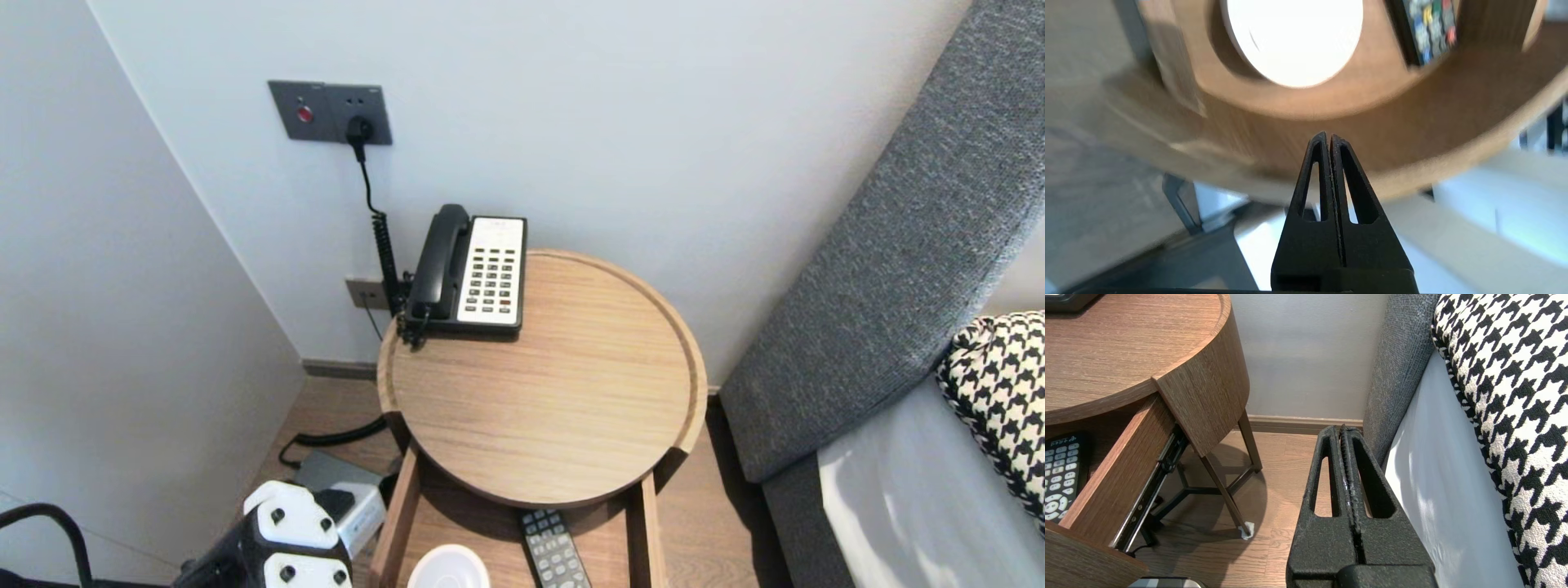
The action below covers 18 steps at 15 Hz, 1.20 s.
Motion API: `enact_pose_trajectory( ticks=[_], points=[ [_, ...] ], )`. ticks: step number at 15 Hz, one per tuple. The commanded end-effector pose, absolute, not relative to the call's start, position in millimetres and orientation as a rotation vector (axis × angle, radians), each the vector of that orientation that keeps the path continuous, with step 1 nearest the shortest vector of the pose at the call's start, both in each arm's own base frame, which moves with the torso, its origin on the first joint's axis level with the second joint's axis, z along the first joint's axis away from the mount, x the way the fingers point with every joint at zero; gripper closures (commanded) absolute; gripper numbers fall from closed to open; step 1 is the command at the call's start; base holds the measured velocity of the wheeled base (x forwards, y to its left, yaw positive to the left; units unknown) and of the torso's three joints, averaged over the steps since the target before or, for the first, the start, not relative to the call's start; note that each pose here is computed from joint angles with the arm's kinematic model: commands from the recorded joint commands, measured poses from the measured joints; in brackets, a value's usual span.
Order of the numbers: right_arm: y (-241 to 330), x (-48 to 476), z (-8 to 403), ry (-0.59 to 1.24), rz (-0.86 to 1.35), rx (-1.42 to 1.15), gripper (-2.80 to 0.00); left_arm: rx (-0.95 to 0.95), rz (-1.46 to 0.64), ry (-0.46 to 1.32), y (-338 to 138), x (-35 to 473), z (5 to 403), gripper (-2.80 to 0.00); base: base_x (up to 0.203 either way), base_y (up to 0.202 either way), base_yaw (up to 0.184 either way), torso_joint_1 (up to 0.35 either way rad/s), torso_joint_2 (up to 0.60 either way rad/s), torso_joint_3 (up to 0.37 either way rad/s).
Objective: Open the nightstand drawer, then take the remote control out of the drawer one by one and place them on the table
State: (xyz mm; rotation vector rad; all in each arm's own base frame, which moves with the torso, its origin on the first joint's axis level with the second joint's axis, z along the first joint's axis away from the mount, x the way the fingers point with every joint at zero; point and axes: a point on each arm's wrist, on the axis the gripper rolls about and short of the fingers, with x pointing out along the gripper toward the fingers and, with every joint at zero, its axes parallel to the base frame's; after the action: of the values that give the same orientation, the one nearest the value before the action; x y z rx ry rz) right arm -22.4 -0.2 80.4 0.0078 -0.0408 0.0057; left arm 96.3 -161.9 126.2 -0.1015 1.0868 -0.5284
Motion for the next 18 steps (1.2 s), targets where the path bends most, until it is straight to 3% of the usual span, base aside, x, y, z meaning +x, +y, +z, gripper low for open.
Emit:
enact_pose_trajectory(
  ticks=[1,13,14,18],
  points=[
    [-0.2,-20.5,73.7,-0.015,0.006,0.008,0.0,-0.028,-0.547,1.028,-159.3,104.4,130.4,0.0,0.0,0.0,0.0,0.0,0.0,0.0],
    [-0.2,-20.5,73.7,-0.015,0.006,0.008,0.0,0.031,-0.51,0.979,-182.5,137.0,133.8,0.0,0.0,0.0,0.0,0.0,0.0,0.0],
    [-0.2,-20.5,73.7,-0.015,0.006,0.008,0.0,0.034,-0.502,0.976,-184.8,138.9,133.9,-2.8,0.0,0.0,0.0,0.0,0.0,0.0],
    [-0.2,-20.5,73.7,-0.015,0.006,0.008,0.0,0.093,-0.444,1.025,-195.4,146.2,137.4,-2.8,0.0,0.0,0.0,0.0,0.0,0.0]
  ],
)
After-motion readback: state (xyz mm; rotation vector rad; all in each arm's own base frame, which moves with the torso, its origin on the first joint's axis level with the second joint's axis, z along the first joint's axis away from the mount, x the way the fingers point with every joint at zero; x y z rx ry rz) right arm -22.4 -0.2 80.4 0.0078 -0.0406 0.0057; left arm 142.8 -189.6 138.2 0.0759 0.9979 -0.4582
